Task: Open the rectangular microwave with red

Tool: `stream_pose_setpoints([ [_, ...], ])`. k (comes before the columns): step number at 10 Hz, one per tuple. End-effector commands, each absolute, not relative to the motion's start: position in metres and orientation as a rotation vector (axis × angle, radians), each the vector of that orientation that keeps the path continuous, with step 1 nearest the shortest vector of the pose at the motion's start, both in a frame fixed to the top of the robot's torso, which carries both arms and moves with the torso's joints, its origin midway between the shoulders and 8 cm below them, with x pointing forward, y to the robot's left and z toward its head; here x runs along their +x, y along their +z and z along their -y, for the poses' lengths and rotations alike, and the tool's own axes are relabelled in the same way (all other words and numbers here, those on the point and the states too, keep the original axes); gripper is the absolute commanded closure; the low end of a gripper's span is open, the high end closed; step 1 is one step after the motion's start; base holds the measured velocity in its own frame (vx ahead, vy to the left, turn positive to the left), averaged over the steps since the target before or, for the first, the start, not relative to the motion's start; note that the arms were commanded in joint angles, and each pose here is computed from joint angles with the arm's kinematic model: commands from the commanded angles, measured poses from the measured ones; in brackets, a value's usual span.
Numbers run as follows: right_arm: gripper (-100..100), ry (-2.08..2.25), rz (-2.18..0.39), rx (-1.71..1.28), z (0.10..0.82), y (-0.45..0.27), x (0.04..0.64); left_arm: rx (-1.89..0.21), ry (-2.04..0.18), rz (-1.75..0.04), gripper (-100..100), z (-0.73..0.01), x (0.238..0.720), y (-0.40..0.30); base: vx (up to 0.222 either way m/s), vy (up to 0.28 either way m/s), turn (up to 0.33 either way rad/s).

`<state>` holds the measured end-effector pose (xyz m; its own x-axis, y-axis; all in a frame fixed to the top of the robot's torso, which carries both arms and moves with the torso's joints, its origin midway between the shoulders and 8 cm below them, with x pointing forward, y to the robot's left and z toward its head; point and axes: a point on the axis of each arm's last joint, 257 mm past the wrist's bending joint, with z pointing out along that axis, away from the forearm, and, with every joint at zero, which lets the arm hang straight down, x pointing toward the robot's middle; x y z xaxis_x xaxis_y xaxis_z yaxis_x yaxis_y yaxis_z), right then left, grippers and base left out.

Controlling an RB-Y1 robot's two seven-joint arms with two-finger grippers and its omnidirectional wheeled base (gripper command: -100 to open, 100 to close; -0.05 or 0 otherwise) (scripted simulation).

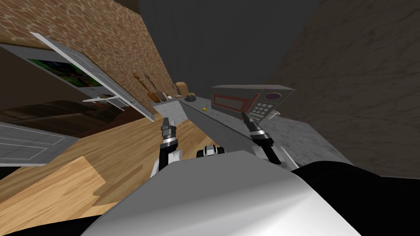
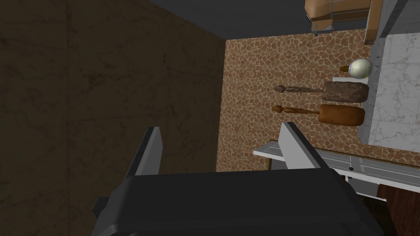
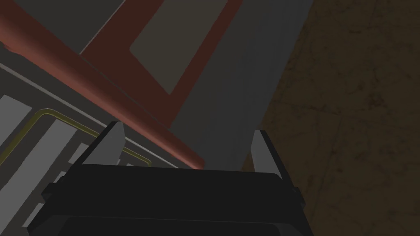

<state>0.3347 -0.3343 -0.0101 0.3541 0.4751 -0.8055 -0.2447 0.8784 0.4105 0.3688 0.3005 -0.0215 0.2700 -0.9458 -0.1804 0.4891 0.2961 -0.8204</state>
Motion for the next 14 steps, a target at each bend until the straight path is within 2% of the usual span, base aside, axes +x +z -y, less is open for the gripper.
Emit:
stream_pose_setpoints([
  [1,-100,0.311,-1.179,0.134,0.349,-0.014,0.331,-0.724,-1.09,-0.767,0,-0.301,0.369,-0.021,0.044,0.041,-0.098],
  [14,-100,-0.333,-1.329,-0.405,0.396,-0.005,0.32,-0.724,-1.09,-0.767,0,-0.301,0.369,-0.021,0.04,0.043,-0.072],
])
